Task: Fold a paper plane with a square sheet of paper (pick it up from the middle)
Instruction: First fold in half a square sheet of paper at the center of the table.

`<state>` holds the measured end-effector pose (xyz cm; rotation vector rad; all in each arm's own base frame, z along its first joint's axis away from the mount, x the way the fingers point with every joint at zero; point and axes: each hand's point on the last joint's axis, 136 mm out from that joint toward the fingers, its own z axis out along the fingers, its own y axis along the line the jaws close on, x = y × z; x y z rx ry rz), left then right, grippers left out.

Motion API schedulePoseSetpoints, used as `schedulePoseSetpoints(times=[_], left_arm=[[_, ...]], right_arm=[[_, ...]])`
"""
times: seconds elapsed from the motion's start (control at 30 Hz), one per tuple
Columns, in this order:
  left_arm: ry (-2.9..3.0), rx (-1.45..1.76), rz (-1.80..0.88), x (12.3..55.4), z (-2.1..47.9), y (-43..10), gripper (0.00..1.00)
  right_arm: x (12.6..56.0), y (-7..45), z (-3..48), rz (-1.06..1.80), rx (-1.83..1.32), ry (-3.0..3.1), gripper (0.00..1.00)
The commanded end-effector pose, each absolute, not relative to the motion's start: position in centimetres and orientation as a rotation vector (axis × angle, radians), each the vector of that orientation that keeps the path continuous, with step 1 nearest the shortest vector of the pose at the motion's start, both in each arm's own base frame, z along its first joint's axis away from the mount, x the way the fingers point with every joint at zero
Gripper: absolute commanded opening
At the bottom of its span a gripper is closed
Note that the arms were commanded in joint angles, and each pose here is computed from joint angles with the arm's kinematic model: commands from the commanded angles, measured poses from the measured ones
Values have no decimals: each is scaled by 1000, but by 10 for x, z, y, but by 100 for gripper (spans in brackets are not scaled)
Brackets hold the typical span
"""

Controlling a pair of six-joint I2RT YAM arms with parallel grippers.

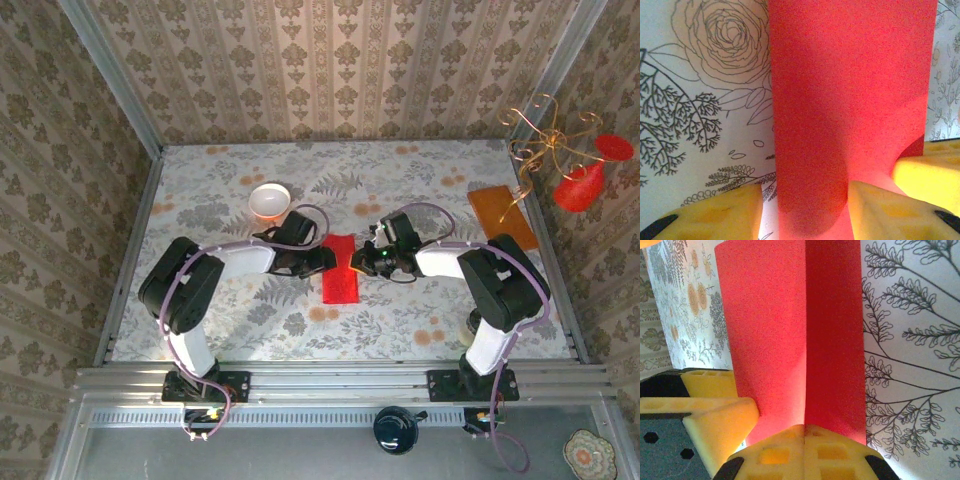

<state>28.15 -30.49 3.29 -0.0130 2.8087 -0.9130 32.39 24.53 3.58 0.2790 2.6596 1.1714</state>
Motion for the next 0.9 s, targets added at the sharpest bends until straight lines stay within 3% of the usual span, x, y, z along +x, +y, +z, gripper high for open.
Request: schedulePoseSetpoints(times=[0.0, 0.1, 0.33, 0.63, 0.87], left_arm=[[2855, -54, -892, 280, 28, -306, 47], [2909, -95, -799, 276, 13, -296, 43], [2988, -107, -635, 266, -17, -282, 39], [3094, -113, -448, 242, -52, -264, 36], [3117, -65, -477, 238, -61, -269, 36]], right_arm=[[331, 245, 38, 1163, 263, 2651, 0], [332, 242, 41, 1153, 276, 2649, 3], [335, 212, 59, 989, 300, 2625, 30], [341, 196, 79, 888, 237, 2606, 28], [338, 204, 76, 952, 228, 2616, 25]])
